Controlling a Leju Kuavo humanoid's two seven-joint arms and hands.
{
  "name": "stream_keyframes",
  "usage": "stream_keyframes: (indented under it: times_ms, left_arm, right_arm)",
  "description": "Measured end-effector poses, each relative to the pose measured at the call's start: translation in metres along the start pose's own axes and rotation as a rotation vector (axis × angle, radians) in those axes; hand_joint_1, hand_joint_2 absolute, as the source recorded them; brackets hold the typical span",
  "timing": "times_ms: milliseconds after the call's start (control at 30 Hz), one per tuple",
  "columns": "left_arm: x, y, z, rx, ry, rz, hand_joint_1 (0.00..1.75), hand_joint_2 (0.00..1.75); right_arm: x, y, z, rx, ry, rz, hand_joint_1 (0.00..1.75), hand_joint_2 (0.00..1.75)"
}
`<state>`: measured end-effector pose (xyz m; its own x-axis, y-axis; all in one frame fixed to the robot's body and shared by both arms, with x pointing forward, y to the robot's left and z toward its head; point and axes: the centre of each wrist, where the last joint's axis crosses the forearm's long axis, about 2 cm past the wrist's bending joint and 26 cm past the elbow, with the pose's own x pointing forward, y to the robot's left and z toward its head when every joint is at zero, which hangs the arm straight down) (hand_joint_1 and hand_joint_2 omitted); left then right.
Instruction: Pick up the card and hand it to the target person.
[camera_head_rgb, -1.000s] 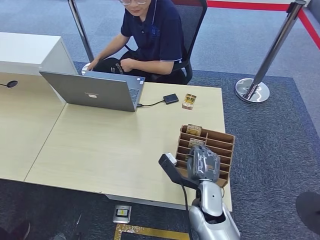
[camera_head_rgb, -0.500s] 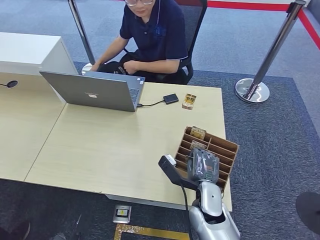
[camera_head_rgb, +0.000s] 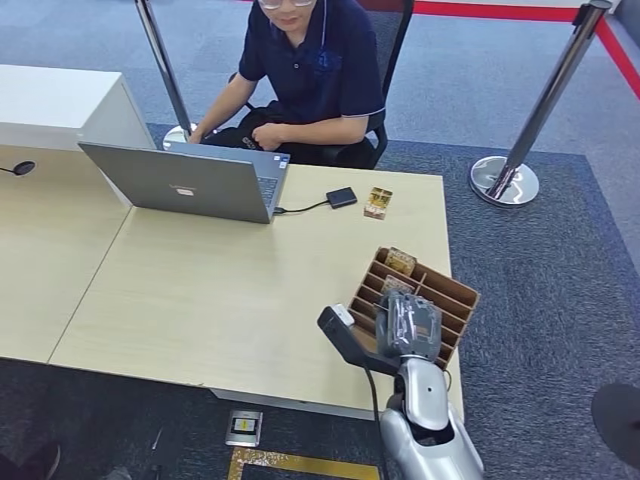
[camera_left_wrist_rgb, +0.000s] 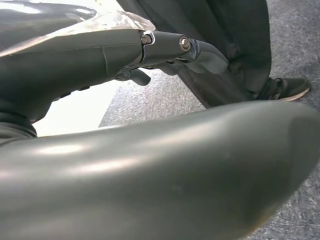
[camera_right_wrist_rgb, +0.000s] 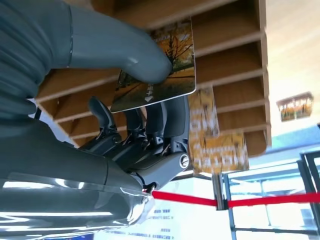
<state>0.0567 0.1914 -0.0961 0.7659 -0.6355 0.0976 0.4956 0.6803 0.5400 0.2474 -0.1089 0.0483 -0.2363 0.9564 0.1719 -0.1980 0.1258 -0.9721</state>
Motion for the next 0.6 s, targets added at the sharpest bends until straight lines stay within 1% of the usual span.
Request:
stream_keyframes:
  times_ms: [433, 600]
  left_arm:
    - [0.000, 0.000, 0.000, 0.002, 0.004, 0.006, 0.00, 0.00]
    - [0.000, 0.000, 0.000, 0.002, 0.003, 0.005, 0.00, 0.00]
  right_arm:
    - [0.006, -0.029, -0.007, -0.093, -0.050, -0.040, 1.39, 1.75]
    - [0.010, -0.045, -0.013, -0.145, -0.078, -0.038, 1.39, 1.75]
